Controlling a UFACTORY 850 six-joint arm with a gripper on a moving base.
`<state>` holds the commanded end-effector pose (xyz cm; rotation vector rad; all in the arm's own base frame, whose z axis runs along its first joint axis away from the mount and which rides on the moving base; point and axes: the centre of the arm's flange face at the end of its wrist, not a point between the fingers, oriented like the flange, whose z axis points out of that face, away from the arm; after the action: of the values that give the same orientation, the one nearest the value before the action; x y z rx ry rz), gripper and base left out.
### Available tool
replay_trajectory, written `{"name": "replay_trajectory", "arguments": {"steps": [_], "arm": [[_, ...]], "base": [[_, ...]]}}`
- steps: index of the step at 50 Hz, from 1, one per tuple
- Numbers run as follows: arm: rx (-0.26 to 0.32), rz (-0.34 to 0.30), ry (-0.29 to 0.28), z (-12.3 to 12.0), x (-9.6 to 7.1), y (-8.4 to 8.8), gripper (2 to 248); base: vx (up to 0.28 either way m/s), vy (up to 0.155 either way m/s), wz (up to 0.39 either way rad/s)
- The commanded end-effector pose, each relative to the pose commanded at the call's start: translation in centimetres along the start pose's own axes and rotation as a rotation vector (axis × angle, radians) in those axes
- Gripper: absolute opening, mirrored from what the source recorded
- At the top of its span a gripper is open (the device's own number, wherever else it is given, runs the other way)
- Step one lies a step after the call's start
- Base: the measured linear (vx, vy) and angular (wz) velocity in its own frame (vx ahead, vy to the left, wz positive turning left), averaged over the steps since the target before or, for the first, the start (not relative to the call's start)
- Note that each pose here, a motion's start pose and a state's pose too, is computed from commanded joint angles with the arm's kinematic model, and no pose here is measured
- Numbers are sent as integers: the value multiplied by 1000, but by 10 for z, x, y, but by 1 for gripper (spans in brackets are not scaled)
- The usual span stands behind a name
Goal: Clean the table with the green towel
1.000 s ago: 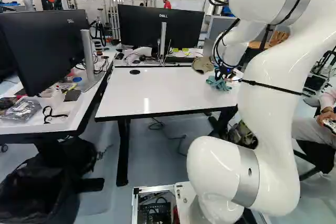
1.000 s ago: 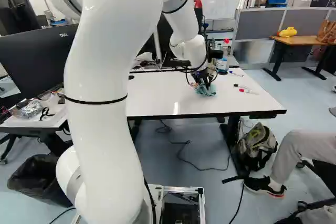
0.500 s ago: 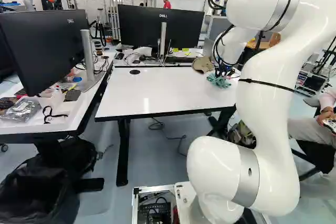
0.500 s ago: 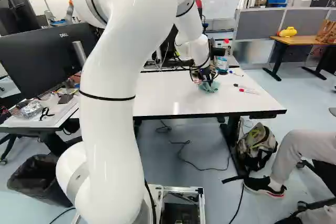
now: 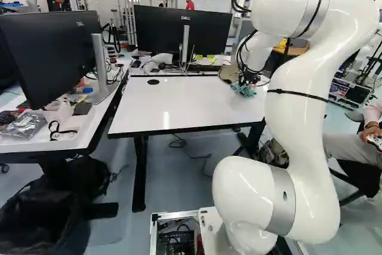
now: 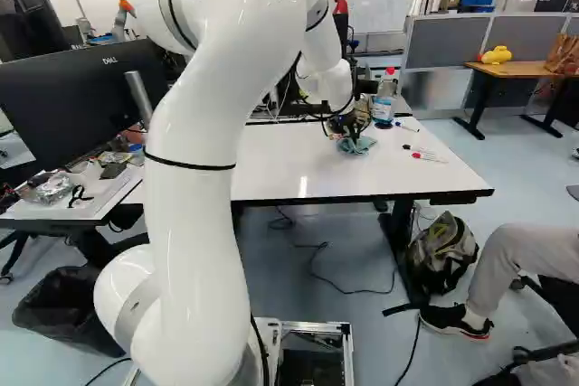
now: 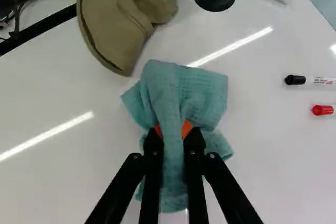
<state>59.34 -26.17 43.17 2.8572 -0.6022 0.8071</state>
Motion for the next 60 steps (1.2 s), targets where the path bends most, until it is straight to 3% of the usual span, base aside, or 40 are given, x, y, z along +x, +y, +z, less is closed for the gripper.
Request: {"name": "replay_trajectory", "arguments": {"steps": [36,60], "arm": [[15,-25,-47,-38,-54,-17,50],[10,-18,-73,-63,-93,-11,50]], "base": [[0,0,0],[0,0,0]]}}
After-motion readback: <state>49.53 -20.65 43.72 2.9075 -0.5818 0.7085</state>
